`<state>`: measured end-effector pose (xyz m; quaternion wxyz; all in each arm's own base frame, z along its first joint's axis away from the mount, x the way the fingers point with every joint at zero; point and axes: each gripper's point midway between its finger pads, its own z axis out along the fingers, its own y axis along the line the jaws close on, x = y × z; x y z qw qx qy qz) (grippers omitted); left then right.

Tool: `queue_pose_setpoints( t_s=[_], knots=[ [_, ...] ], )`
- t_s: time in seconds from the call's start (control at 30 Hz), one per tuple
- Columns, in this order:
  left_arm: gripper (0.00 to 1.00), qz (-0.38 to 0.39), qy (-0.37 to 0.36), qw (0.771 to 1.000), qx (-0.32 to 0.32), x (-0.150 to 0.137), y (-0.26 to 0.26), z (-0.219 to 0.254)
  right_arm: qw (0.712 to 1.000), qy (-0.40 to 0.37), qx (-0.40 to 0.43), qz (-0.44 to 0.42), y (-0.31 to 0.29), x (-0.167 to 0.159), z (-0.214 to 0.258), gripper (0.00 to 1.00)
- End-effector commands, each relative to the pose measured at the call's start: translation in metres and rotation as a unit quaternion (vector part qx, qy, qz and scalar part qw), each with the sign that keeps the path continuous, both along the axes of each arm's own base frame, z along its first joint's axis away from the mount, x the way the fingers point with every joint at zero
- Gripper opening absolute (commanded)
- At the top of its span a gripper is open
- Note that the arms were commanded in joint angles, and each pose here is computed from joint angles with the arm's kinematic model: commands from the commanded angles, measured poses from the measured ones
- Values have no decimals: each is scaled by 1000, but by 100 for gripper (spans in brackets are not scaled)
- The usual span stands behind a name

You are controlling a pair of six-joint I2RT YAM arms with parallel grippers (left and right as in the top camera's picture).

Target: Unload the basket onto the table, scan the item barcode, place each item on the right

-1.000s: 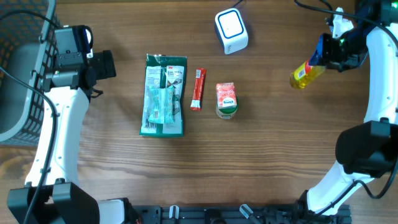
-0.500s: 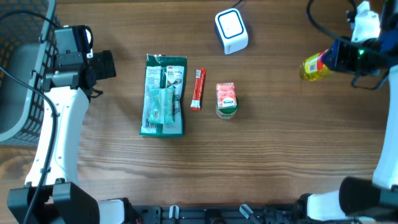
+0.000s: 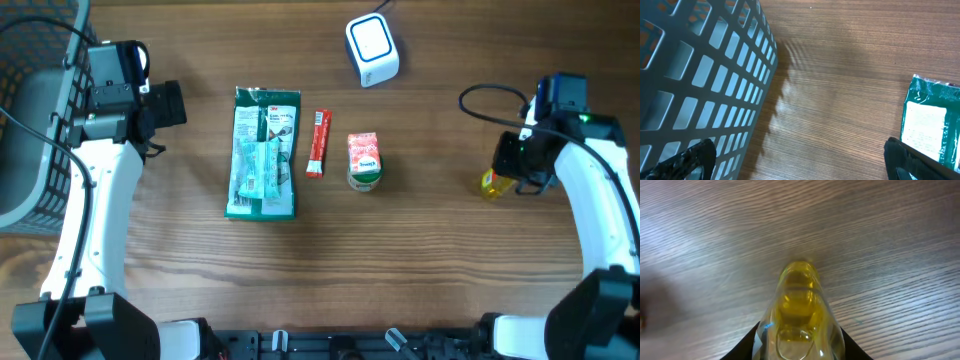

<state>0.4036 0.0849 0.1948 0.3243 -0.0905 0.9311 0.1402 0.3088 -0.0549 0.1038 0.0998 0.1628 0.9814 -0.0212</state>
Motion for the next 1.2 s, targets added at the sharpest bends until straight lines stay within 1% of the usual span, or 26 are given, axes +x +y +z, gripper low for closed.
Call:
queue_pose_setpoints(
  t_s=[0.0,0.03,0.07,0.1,0.13,0.2,0.23,0.27,0.33,0.4,0.5,0.57,0.63,0.7,0.73,0.8,0.83,0.97,1.03,1.13,1.17],
  knots=[
    [100,-2,-2,1000,3,1,0,2,999,25,-19,-21,-9,3,-18,26],
    [100,-2,-2,1000,3,1,0,2,999,32,-18,-21,-9,3,-23,27],
    [100,-2,-2,1000,3,1,0,2,999,38,-17,-21,-9,3,-26,33],
    [100,-2,-2,1000,3,1,1,2,999,41,-17,-21,-9,2,-28,48],
    [100,-2,-2,1000,3,1,1,2,999,41,-16,-21,-8,3,-29,55],
    [100,-2,-2,1000,3,1,1,2,999,40,-15,-21,-8,4,-30,62],
    [100,-2,-2,1000,3,1,1,2,999,40,-15,-21,-8,4,-30,70],
    [100,-2,-2,1000,3,1,1,2,999,40,-15,-21,-8,4,-30,74],
    [100,-2,-2,1000,3,1,1,2,999,35,-21,-22,-10,7,-25,76],
    [100,-2,-2,1000,3,1,1,2,999,16,-31,-24,-15,18,-9,77],
    [100,-2,-2,1000,3,1,1,2,998,-37,-38,-23,-19,47,42,82],
    [100,-2,-2,1000,3,1,1,2,997,-71,-42,-6,-19,61,80,84],
    [100,-2,-2,1000,3,1,1,2,995,-93,-19,30,-7,68,103,86],
    [100,-2,-2,1000,3,1,1,2,990,-114,37,69,23,73,115,90],
    [100,-2,-2,1000,3,1,1,2,988,-115,66,85,39,72,116,91],
    [100,-2,-2,1000,3,1,0,2,982,-102,108,113,69,66,113,97],
    [100,-2,-2,1000,3,1,1,2,980,-96,118,127,81,63,111,97],
    [100,-2,-2,1000,3,1,1,2,968,-74,126,204,141,51,98,97],
    [100,-2,-2,1000,3,1,1,2,958,-68,131,247,175,44,90,100],
    [100,-2,-2,1000,3,1,0,2,954,-61,147,256,215,35,76,100],
    [100,-2,-2,1000,3,1,1,2,951,-54,153,264,234,27,66,99]
  ],
)
